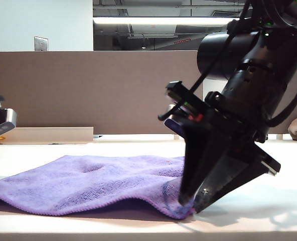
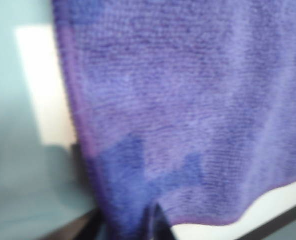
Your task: Fold the bottom of the cloth upward, then fold it vertically to form a square shape.
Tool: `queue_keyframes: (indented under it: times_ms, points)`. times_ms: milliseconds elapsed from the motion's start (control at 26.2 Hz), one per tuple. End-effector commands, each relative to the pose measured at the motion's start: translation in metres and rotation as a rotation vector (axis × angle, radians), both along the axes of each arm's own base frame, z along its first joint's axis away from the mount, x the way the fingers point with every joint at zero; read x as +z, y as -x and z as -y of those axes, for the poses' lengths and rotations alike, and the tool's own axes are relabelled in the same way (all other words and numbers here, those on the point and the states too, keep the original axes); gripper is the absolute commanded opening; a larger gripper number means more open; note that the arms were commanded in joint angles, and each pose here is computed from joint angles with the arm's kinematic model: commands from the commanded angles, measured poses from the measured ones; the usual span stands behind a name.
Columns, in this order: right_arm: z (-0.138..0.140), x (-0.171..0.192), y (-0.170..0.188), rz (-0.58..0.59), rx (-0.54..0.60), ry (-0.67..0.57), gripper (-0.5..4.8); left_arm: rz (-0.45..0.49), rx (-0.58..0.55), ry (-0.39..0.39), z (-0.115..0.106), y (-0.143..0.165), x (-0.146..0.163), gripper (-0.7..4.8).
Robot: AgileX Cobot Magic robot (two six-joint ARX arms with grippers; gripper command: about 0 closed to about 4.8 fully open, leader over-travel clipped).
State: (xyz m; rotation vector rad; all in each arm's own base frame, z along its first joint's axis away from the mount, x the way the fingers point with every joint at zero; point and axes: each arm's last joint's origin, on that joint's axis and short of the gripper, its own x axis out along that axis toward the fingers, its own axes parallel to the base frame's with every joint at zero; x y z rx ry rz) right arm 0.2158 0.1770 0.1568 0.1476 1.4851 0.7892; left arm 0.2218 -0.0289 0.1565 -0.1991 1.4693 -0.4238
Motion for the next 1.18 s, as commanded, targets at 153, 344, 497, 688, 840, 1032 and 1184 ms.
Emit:
queue_keyframes:
  times_ms: [153, 344, 497, 688, 840, 1032, 1184]
  points:
    - [-0.0005, 0.0003, -0.0002, 0.004, 0.0, 0.0, 0.68, -0.044, 0.005, -0.093, -0.0021, 0.0044, -0.0124, 0.52]
    - [0.0049, -0.002, 0.0063, -0.059, 0.0, 0.068, 2.06, -0.045, 0.004, -0.093, -0.0021, 0.0045, -0.0124, 0.52]
    - [0.0057, -0.0018, 0.0062, -0.046, -0.006, 0.09, 2.12, -0.048, 0.004, -0.093, -0.0022, 0.0049, -0.0127, 0.52]
    - [0.0057, -0.0022, 0.0064, -0.047, -0.007, 0.096, 2.11, -0.046, 0.004, -0.093, -0.0021, 0.0048, -0.0127, 0.52]
    - [0.0045, -0.0021, 0.0045, -0.026, -0.013, 0.09, 2.02, -0.043, 0.004, -0.092, -0.0021, 0.0045, -0.0127, 0.52]
    - [0.0012, -0.0014, 0.0031, 0.001, -0.01, 0.069, 1.44, -0.047, 0.004, -0.091, -0.0021, 0.0049, -0.0127, 0.52]
    - [-0.001, -0.0006, 0.0007, 0.013, -0.032, 0.048, 1.44, -0.047, 0.004, -0.089, -0.002, 0.0049, -0.0127, 0.52]
